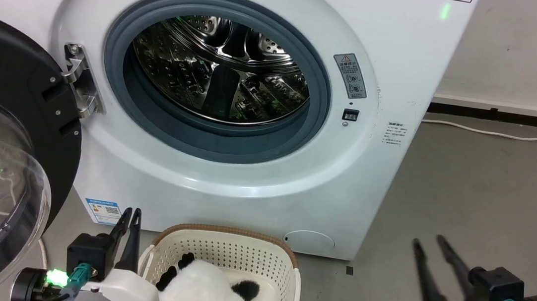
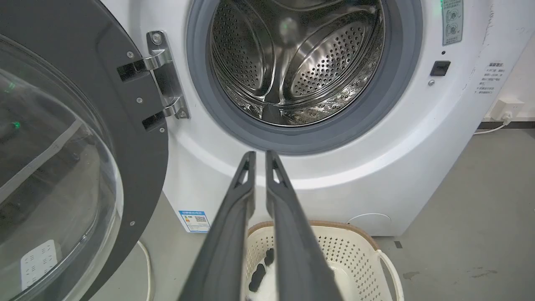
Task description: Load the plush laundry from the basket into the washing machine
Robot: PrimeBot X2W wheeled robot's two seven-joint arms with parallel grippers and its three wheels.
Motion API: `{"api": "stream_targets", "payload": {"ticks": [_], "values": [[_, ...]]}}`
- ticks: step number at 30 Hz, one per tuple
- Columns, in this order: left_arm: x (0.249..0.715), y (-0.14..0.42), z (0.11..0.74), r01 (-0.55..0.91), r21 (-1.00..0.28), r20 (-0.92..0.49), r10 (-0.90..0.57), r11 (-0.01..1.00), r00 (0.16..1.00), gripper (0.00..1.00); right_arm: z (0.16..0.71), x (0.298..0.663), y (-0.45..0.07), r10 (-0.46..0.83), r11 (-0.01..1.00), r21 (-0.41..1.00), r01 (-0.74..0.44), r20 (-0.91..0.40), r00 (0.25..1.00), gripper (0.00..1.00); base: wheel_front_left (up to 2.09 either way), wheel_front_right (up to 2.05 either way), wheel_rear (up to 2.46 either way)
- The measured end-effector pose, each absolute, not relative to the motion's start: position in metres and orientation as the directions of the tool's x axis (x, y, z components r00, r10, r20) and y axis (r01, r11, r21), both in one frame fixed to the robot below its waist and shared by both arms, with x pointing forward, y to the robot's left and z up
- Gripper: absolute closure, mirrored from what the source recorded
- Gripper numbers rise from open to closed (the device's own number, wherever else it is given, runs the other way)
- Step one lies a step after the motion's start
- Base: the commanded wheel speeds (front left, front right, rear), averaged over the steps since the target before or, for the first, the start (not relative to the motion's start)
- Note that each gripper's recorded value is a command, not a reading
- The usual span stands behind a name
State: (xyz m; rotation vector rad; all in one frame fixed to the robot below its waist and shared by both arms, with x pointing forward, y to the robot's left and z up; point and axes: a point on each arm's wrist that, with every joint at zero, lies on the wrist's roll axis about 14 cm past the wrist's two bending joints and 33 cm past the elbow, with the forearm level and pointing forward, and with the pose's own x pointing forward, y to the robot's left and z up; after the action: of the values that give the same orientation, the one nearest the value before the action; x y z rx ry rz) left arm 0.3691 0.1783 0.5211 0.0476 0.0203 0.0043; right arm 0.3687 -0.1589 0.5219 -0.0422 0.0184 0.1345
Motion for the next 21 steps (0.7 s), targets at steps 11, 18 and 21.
{"api": "stream_targets", "payload": {"ticks": [11,18,21], "values": [[0.369,0.174,0.524,0.007,0.047,-0.006,-0.007,0.999,1.000,0.00,0.525,0.368,-0.159,0.134,0.990,-0.031,-0.134,-0.006,0.991,0.00,0.00,0.00,0.00],[0.369,0.170,0.524,0.014,0.047,0.002,-0.014,0.999,1.000,0.00,0.526,0.368,-0.161,0.127,0.992,-0.029,-0.127,0.003,0.992,0.00,0.00,0.00,0.00],[0.370,0.167,0.521,0.022,0.047,-0.003,-0.022,0.999,1.000,0.00,0.525,0.368,-0.163,0.123,0.992,-0.023,-0.123,0.005,0.992,0.00,0.00,0.00,0.00]]}}
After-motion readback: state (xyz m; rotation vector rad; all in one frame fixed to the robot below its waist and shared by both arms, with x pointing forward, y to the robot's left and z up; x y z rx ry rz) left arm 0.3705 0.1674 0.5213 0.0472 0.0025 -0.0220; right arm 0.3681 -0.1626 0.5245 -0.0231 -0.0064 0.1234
